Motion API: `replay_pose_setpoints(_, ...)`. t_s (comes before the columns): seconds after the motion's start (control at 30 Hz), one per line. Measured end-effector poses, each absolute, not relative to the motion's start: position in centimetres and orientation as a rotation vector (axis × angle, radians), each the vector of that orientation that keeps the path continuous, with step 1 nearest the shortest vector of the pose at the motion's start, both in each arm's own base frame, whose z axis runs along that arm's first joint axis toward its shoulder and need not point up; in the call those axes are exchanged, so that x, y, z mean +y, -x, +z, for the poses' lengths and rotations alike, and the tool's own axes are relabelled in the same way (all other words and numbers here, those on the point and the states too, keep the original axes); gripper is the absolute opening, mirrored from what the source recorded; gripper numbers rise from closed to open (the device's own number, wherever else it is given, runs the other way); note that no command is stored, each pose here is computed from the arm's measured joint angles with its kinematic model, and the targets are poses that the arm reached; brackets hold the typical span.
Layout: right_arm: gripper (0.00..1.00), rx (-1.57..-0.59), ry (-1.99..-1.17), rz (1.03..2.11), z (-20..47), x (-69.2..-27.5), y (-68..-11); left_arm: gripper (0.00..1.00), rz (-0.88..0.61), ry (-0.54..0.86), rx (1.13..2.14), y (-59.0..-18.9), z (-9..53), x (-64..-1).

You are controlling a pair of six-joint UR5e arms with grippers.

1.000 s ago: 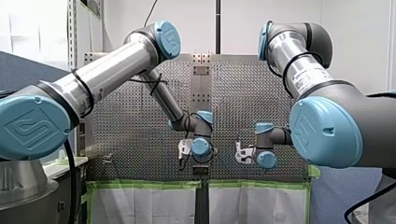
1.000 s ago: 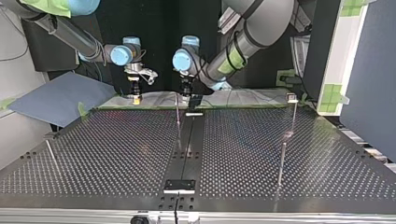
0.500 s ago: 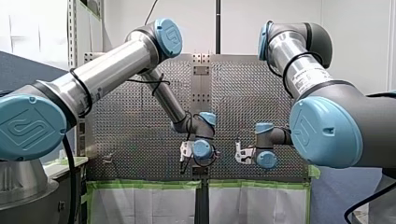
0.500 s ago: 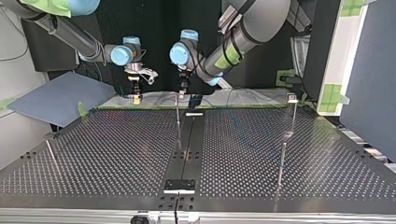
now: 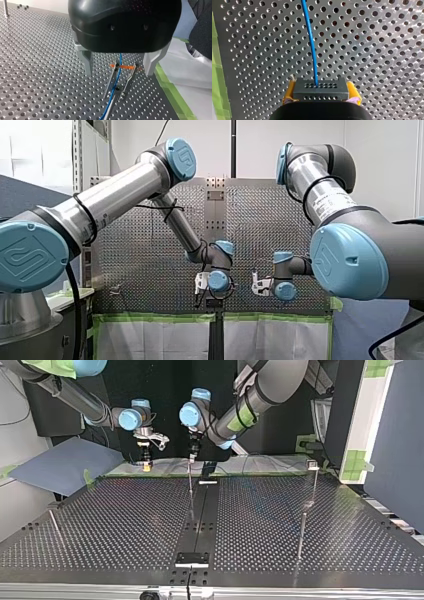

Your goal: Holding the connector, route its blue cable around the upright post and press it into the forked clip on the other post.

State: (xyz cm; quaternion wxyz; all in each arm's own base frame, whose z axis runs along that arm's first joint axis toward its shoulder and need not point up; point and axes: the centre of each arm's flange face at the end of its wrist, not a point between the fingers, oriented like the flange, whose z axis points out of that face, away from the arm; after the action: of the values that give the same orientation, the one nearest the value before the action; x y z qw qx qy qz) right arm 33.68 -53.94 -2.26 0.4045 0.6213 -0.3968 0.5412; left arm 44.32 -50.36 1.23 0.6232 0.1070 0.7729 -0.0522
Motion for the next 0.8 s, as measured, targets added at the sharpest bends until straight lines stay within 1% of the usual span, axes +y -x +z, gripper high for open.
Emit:
replay_pose_setpoints(0.57,0.00,-1.004,-1.575,1.364,-2.3,-53.9,-33.7,1.00,-0.133,-0.236,1.776,-43.9,1.2,-50.6)
replay_pose_setpoints(0.8,0.00,-1.005,-1.575,1.363,-2.3,-53.9,-33.6,1.00,-0.109,-0.217,1.756,-42.3,2.3,-50.5)
